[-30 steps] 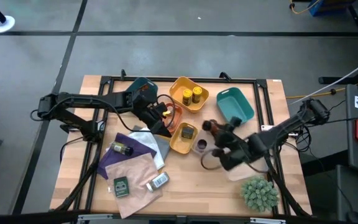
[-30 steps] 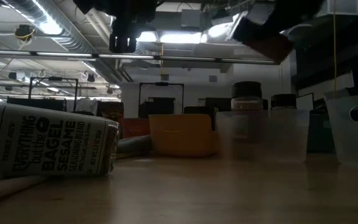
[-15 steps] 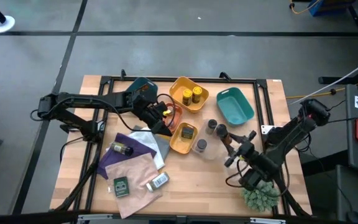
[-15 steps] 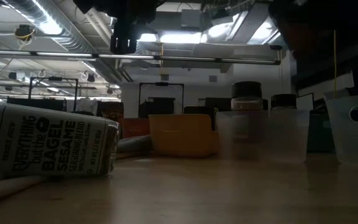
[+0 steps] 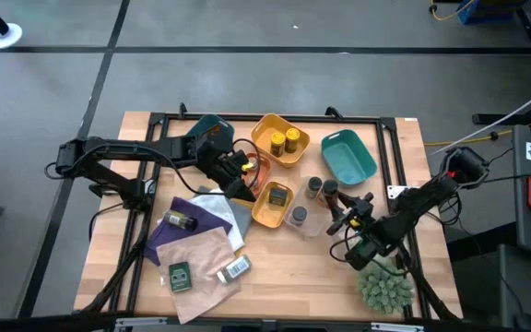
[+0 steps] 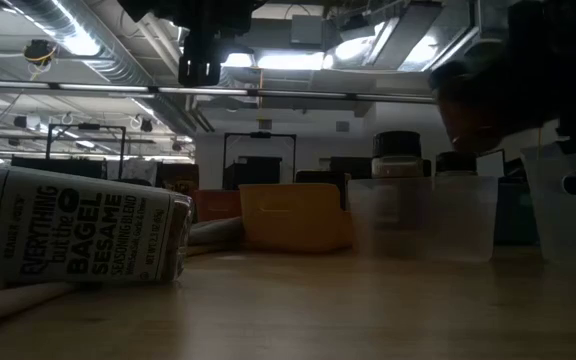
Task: Sort spices by type
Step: Put the black seasoning bottle into the left white bin
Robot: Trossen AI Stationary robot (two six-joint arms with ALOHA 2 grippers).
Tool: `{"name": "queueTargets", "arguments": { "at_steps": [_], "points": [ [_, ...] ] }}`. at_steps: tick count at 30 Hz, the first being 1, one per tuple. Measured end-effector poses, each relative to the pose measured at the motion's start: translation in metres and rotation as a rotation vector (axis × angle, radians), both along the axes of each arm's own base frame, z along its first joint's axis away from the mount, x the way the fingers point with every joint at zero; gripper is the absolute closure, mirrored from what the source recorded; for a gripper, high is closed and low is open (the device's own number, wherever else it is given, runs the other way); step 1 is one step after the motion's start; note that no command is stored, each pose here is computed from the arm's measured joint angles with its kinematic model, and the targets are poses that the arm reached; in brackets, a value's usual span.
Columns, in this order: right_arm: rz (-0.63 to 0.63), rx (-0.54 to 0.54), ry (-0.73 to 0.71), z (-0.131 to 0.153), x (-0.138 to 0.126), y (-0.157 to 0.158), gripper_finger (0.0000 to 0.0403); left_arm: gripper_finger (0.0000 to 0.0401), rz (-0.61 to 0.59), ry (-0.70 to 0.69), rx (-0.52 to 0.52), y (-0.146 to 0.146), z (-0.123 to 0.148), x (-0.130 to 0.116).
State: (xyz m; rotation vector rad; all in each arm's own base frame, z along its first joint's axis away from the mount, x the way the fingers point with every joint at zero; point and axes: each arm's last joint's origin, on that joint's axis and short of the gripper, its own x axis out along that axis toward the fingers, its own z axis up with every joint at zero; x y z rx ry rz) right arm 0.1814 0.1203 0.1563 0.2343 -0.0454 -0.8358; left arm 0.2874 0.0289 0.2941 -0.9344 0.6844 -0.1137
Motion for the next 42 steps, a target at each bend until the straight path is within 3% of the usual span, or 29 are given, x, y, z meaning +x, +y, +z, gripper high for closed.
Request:
{"name": "queueTargets", "arguments": {
  "at_steps": [10, 14, 27, 31, 37, 42],
  "points": [
    [0.022, 0.035, -0.004, 0.003, 0.008, 0.007, 0.0246, 0.0189, 0.001, 0.0, 0.001, 0.0, 0.0, 0.0],
    [0.081, 0.051, 0.06, 0.009, 0.016, 0.015, 0.0246, 0.0189, 0.0, 0.0, 0.0, 0.0, 0.0, 0.0],
    [0.186, -0.068, 0.201, 0.045, 0.031, 0.029, 0.0246, 0.0189, -0.007, -0.005, 0.012, 0.0, 0.0, 0.0],
    [0.283, -0.053, 0.236, 0.055, 0.04, 0.025, 0.0246, 0.0189, -0.007, -0.005, 0.012, 0.0, 0.0, 0.0],
    [0.578, -0.125, 0.261, 0.07, 0.072, 0.007, 0.0246, 0.0189, 0.005, -0.004, 0.02, 0.0, 0.0, 0.0],
    [0.614, -0.221, 0.263, 0.085, 0.079, -0.017, 0.0246, 0.0189, 0.006, -0.004, 0.021, 0.0, 0.0, 0.0]
  ]
}}
